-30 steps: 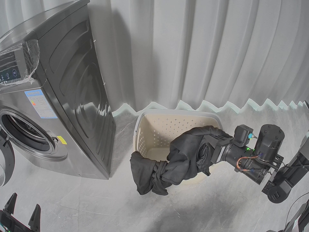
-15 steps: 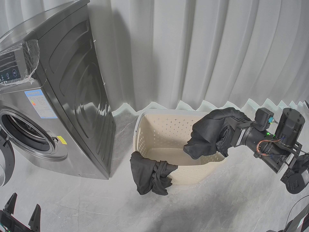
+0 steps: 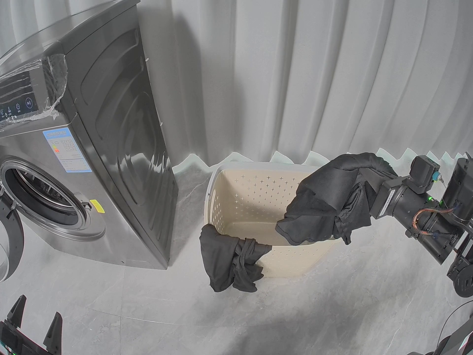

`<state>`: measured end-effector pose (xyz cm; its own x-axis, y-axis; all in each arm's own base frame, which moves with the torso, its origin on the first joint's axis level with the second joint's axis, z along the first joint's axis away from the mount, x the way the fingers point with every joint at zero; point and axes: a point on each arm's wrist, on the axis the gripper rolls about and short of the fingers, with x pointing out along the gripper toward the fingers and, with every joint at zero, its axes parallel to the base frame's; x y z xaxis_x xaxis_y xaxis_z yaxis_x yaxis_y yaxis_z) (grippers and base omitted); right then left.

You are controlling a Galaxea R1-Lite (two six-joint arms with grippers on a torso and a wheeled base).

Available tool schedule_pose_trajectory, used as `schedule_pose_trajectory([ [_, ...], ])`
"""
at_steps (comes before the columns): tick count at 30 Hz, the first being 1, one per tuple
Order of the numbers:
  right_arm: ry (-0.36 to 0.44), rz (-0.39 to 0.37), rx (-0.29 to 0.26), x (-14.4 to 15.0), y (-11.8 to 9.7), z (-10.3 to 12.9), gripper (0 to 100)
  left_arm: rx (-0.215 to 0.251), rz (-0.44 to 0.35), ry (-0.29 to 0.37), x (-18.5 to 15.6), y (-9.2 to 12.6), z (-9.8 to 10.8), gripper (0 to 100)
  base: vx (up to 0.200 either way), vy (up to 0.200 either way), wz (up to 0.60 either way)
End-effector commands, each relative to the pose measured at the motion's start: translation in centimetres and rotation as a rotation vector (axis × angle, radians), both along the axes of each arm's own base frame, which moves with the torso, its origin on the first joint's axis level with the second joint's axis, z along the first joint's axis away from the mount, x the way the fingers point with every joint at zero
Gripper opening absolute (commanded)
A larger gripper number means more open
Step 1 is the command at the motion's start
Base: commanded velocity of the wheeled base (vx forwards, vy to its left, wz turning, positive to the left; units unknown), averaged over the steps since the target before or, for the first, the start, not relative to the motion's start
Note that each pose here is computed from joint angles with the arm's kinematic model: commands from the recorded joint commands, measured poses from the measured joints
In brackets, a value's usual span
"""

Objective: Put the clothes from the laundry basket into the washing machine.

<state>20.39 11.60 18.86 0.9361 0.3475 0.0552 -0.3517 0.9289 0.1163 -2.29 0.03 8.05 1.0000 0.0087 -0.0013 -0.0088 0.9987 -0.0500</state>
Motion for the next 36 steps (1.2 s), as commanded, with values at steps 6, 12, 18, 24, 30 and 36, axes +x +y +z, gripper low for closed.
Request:
schedule_pose_trajectory([
  [6,0.011,0.019,-0.003,-0.49,0.19,-0.36,0,0.001,-0.001,0.002,0.01,0.00,-0.44,100,-0.200,0.000,0.00],
  [12,0.016,0.027,-0.002,-0.57,0.31,-0.47,0,0.001,-0.001,0.002,0.01,0.00,-0.44,100,-0.133,0.000,0.00],
  [18,0.028,0.042,-0.006,-0.69,0.66,-0.87,0,0.001,-0.001,0.002,0.01,0.00,-0.44,100,0.000,0.000,0.00],
  [24,0.026,0.042,-0.003,-0.67,0.68,-0.86,0,0.001,0.000,0.002,0.01,0.00,-0.44,100,0.000,0.067,0.00],
  [30,0.024,0.044,-0.002,-0.69,0.66,-0.83,0,0.001,-0.001,0.002,0.01,0.00,-0.44,100,0.000,0.200,0.00],
  [36,0.020,0.045,0.002,-0.65,0.70,-0.70,0,0.001,-0.001,0.002,0.01,0.00,-0.44,100,0.000,0.200,0.00],
])
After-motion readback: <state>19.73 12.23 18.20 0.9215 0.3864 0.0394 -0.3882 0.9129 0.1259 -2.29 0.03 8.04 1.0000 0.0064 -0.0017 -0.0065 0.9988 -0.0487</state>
